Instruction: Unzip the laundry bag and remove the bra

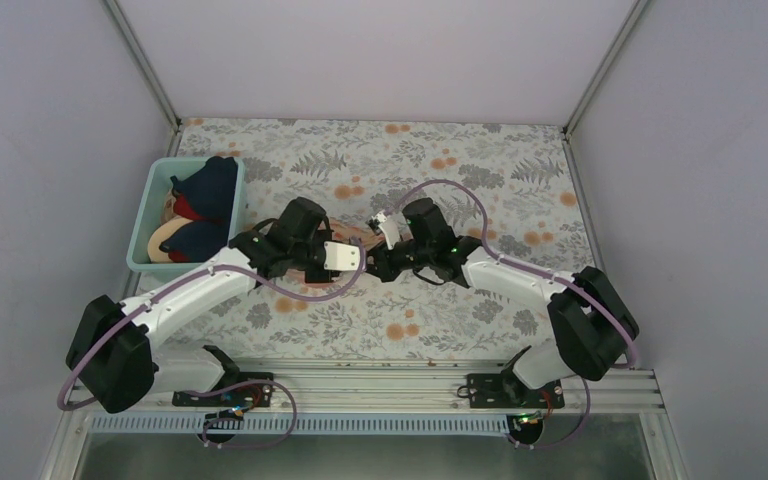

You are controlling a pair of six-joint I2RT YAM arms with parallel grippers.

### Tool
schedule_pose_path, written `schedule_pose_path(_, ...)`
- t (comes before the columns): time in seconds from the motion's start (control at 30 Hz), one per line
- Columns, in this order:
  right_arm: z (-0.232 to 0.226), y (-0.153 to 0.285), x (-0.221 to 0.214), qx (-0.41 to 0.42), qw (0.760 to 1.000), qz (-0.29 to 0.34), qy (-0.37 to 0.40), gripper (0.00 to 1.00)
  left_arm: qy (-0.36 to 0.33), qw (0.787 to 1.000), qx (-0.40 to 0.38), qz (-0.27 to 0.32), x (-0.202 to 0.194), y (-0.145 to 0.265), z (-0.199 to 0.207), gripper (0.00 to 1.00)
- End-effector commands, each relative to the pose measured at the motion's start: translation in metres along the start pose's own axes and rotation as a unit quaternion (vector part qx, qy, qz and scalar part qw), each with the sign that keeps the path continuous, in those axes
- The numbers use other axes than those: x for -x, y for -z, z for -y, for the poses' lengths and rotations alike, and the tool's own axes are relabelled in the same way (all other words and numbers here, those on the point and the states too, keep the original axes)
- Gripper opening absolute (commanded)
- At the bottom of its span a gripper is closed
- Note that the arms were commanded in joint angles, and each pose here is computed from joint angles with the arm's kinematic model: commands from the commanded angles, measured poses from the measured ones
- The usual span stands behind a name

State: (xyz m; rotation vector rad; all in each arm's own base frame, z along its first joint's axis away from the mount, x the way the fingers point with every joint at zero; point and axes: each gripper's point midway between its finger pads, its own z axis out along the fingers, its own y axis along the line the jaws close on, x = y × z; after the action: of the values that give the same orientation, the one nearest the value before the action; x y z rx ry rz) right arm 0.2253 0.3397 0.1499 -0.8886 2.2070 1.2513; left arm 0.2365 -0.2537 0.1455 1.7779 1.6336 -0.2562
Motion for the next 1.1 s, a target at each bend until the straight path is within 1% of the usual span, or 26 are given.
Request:
schedule_pose_path(0.0,-0.013,0.001,0.014,0.019,1.0,0.014,0.017,0.04,-0.001,1.0,0.013,-0.004,-0.002,-0.003,-0.003,0.09)
schedule_pose_path(0.03,-0.013,0.001,0.014,0.017,1.0,0.015,0.018,0.04,0.0,1.0,0.016,-0.005,-0.003,-0.002,-0.004,0.03)
schedule_pose_path(0.07,-0.012,0.002,0.015,0.014,1.0,0.015,0.018,0.04,0.0,1.0,0.018,-0.007,-0.004,-0.002,-0.004,0.02)
schedule_pose_path(0.23,0.004,0.007,0.012,-0.021,1.0,0.013,0.014,0.04,-0.002,1.0,0.024,-0.01,-0.005,0.0,-0.006,0.02)
schedule_pose_path(0.4,0.035,0.021,0.001,-0.059,0.998,0.01,-0.015,0.04,-0.007,0.999,0.036,-0.022,-0.011,0.001,-0.008,0.02)
schedule_pose_path(0.67,0.061,0.047,-0.006,-0.089,0.995,0.026,-0.037,0.04,-0.007,0.998,0.044,-0.035,-0.021,0.003,-0.007,0.02)
schedule_pose_path(0.87,0.067,0.054,-0.009,-0.088,0.995,0.028,-0.042,0.04,-0.007,0.997,0.062,-0.046,-0.029,0.007,-0.013,0.02)
schedule_pose_path(1.07,0.061,0.042,-0.015,-0.058,0.997,0.015,-0.054,0.04,0.001,0.99,0.111,-0.086,-0.067,0.01,-0.038,0.03)
